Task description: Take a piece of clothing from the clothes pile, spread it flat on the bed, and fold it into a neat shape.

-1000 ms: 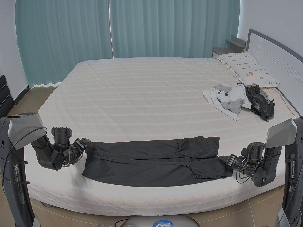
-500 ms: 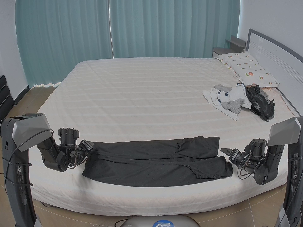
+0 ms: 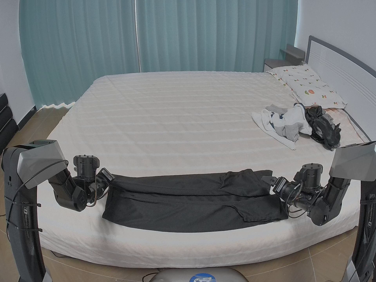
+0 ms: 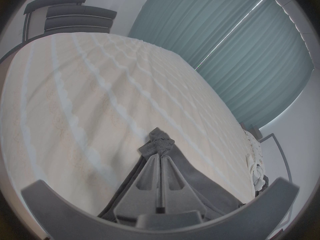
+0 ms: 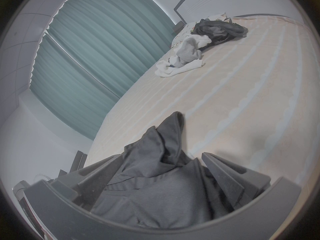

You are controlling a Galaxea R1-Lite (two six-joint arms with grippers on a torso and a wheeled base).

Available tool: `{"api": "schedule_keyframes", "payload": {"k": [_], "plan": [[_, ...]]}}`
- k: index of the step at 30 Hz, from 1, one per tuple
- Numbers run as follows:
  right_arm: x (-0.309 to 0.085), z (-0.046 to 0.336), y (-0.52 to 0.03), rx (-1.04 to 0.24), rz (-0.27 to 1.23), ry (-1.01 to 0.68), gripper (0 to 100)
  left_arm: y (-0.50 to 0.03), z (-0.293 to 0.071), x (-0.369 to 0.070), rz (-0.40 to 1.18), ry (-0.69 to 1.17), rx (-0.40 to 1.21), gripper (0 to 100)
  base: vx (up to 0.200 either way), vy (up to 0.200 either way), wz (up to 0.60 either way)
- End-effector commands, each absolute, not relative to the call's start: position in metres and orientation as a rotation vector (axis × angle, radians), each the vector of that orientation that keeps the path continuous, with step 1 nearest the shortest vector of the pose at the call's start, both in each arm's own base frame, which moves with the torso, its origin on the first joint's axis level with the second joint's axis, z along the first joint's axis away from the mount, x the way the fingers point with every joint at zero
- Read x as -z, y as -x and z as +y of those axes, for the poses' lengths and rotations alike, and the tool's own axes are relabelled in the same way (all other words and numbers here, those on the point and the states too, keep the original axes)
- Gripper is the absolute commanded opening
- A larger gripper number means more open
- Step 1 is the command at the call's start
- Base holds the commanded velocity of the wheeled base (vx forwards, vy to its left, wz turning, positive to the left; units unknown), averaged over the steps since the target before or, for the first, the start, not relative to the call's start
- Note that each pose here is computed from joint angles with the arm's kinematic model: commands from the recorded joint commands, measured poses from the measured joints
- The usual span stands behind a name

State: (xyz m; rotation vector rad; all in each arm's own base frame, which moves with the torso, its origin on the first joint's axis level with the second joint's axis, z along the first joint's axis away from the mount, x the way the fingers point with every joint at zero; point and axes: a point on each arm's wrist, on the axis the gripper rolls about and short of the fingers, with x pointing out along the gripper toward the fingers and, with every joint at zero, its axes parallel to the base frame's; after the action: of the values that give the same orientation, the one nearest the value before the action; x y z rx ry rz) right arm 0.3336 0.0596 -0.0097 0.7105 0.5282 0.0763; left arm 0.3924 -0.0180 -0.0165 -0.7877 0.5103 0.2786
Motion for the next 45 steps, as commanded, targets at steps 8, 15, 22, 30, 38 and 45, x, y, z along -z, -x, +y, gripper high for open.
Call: {"api": "schedule_keyframes", "payload": {"k": [8, 15, 22, 30, 38, 45], "plan": [[-0.010, 0.125, -0.370, -0.052, 0.612, -0.852, 100, -0.395, -0.023, 0.009, 0.448, 0.798, -0.245, 0, 0.000, 0.000, 0.00], [0.002, 0.122, -0.371, -0.017, 0.641, -0.841, 100, -0.395, -0.023, 0.009, 0.446, 0.799, -0.245, 0, 0.000, 0.000, 0.00], [-0.004, 0.114, -0.367, 0.011, 0.647, -0.841, 100, -0.395, -0.022, 0.009, 0.447, 0.799, -0.247, 0, 0.000, 0.000, 0.00], [-0.005, 0.101, -0.358, 0.078, 0.690, -0.814, 100, -0.394, -0.022, 0.011, 0.453, 0.798, -0.249, 0, 0.000, 0.000, 0.00], [0.006, 0.095, -0.363, 0.092, 0.701, -0.781, 100, -0.394, -0.022, 0.011, 0.453, 0.798, -0.249, 0, 0.000, 0.000, 0.00], [0.017, 0.097, -0.367, 0.084, 0.710, -0.749, 100, -0.396, -0.022, 0.009, 0.446, 0.800, -0.246, 0, 0.000, 0.000, 0.00]]}}
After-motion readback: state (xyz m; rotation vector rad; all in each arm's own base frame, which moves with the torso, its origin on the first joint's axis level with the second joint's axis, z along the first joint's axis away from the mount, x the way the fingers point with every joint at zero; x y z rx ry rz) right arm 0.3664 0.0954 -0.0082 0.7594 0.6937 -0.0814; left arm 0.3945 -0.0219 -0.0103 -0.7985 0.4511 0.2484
